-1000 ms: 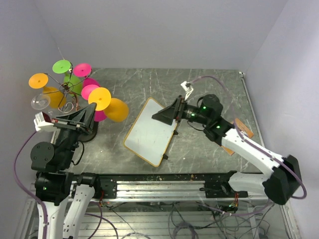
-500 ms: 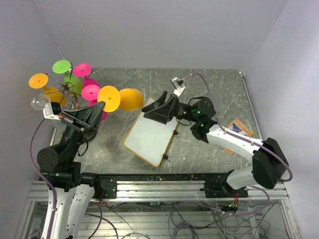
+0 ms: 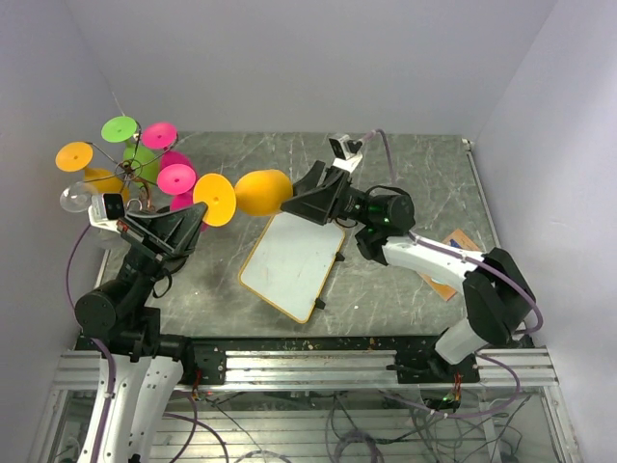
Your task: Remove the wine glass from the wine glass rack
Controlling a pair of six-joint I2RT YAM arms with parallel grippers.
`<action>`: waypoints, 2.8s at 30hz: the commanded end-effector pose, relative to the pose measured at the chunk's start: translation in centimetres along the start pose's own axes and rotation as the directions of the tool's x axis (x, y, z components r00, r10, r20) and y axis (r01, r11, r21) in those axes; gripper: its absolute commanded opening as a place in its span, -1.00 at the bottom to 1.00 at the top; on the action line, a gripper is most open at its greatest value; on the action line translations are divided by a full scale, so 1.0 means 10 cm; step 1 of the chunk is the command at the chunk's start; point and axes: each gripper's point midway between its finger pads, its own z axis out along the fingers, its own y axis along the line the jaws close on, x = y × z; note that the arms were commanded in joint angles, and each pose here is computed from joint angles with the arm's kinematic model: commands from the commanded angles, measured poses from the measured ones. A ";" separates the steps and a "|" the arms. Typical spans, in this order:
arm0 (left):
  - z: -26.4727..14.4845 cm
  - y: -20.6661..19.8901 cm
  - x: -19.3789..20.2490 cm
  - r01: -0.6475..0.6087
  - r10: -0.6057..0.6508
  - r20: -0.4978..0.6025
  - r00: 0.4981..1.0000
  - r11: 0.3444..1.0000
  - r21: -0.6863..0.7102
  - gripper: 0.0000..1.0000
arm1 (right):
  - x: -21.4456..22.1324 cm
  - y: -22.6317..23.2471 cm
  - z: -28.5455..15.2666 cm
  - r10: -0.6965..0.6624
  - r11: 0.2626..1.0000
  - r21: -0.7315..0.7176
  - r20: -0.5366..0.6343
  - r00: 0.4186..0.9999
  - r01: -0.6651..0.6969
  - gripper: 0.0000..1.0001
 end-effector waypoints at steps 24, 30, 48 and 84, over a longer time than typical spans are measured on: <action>-0.28 0.38 -0.09 -0.308 0.330 0.023 0.944 0.902 -0.303 0.79 | -0.44 -0.09 -0.68 -0.223 0.874 0.470 0.167 0.960 0.121 -1.00; -0.35 0.40 -0.22 -0.436 0.477 -0.018 0.879 0.786 -0.439 0.81 | -0.58 -0.87 -1.97 -0.333 0.189 0.981 0.025 0.943 0.041 -1.00; -0.36 0.46 -0.46 -0.587 0.615 -0.196 0.764 0.535 -0.608 0.77 | -0.91 -1.64 -3.38 0.099 -0.511 0.831 -0.197 0.975 0.220 -1.00; -0.50 0.29 -0.57 -0.656 0.683 -0.280 0.675 0.381 -0.652 0.75 | -0.79 -2.23 -3.45 0.352 -0.403 0.806 -0.300 0.887 0.433 -0.82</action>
